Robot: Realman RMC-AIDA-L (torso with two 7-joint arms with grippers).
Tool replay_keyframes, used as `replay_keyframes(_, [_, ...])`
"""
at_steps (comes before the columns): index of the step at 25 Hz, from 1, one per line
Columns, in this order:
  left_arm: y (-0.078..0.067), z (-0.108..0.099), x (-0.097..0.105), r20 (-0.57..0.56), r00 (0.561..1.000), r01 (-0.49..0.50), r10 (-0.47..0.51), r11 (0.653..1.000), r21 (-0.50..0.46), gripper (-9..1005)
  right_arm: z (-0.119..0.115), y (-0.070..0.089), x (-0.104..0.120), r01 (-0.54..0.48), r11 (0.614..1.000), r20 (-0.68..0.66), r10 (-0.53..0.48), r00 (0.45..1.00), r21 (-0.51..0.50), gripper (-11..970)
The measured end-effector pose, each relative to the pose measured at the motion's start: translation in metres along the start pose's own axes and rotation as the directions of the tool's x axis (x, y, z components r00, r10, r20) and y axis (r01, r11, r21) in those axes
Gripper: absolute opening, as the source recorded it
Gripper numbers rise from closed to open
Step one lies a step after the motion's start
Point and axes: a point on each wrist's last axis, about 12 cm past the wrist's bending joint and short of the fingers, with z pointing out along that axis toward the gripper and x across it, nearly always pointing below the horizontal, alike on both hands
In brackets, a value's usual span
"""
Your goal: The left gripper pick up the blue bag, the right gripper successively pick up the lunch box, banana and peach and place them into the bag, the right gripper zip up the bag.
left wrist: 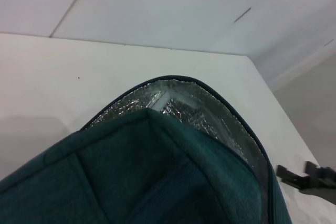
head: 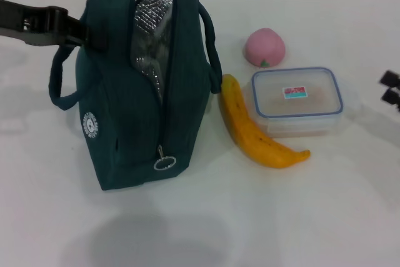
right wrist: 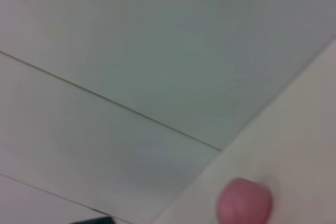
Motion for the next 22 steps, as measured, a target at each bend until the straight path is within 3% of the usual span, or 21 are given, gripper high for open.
replay_keyframes(6, [-0.003,0.002,-0.003,-0.007,1.000,-0.021,0.021,1.000,0.006,35,0.026,-0.006,0.010,-0.013,0.997,-0.015,0.015,1.000,0.075,752])
replay_keyframes(22, [-0.008,0.002,-0.010,-0.006,0.999,-0.044,0.044,0.999,0.006,35,0.069,0.003,0.024,-0.010,0.997,-0.070,0.015,0.997,0.072,753])
